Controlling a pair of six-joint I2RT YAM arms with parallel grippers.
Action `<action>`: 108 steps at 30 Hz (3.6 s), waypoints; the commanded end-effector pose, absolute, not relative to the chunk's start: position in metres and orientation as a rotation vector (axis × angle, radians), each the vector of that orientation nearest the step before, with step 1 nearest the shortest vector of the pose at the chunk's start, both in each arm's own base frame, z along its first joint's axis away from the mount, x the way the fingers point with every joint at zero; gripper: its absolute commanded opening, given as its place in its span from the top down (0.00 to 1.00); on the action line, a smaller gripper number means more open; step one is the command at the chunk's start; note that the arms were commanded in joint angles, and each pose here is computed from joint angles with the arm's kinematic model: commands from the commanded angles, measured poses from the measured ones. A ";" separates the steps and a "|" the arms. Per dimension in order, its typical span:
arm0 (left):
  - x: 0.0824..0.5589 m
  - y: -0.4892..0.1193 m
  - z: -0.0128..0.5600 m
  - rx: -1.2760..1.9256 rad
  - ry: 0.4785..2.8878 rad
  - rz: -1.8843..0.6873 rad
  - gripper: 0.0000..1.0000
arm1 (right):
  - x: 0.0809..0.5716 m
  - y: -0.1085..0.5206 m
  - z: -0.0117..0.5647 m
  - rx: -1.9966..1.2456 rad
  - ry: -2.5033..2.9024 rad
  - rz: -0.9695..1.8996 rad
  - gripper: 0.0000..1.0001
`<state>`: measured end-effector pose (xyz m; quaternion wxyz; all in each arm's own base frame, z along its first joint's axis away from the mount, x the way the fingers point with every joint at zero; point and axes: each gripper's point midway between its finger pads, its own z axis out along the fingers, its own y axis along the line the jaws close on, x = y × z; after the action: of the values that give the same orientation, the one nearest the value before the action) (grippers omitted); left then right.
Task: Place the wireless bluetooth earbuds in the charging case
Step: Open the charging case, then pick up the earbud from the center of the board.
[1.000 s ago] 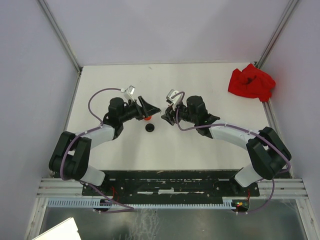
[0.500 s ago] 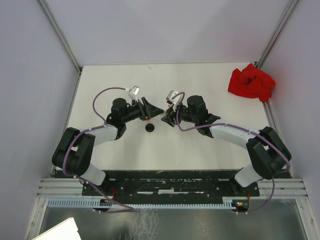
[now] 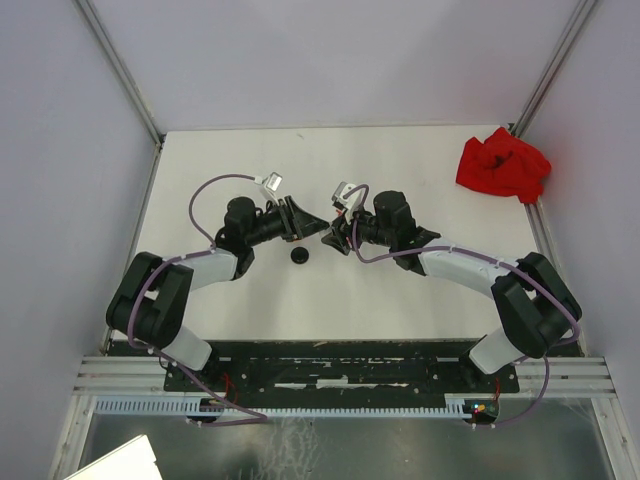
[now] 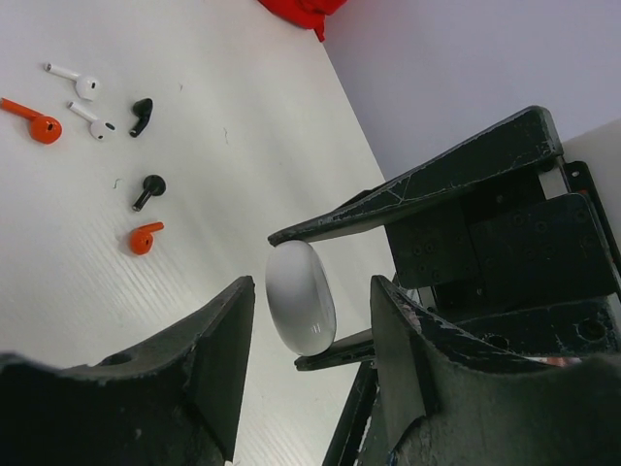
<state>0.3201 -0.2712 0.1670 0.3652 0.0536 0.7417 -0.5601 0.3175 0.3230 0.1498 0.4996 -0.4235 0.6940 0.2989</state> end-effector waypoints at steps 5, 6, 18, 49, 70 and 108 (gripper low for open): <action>0.319 -0.280 0.179 0.175 1.859 -1.497 0.49 | 0.327 0.332 0.176 -1.009 1.605 0.745 0.99; 0.319 -0.280 0.179 0.175 1.859 -1.496 0.50 | 0.328 0.332 0.176 -1.007 1.606 0.745 0.99; 0.317 -0.281 0.181 0.185 1.846 -1.506 0.78 | 0.330 0.330 0.174 -1.001 1.610 0.744 0.99; 0.350 -0.279 0.188 -0.080 1.783 -1.541 0.97 | 0.353 0.245 0.229 -0.265 1.906 0.520 0.01; 0.339 -0.287 0.203 -0.094 1.740 -1.646 0.97 | 0.369 0.273 0.166 -0.308 2.036 0.557 0.01; 0.372 -0.209 0.223 -0.428 1.565 -1.597 0.97 | 0.439 0.225 0.108 -0.342 2.329 -0.165 0.15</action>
<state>0.3780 -0.2145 0.1923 0.3925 -0.1910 0.6556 -0.6162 0.4274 0.2413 0.1028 0.3823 -0.1385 0.9135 -0.0097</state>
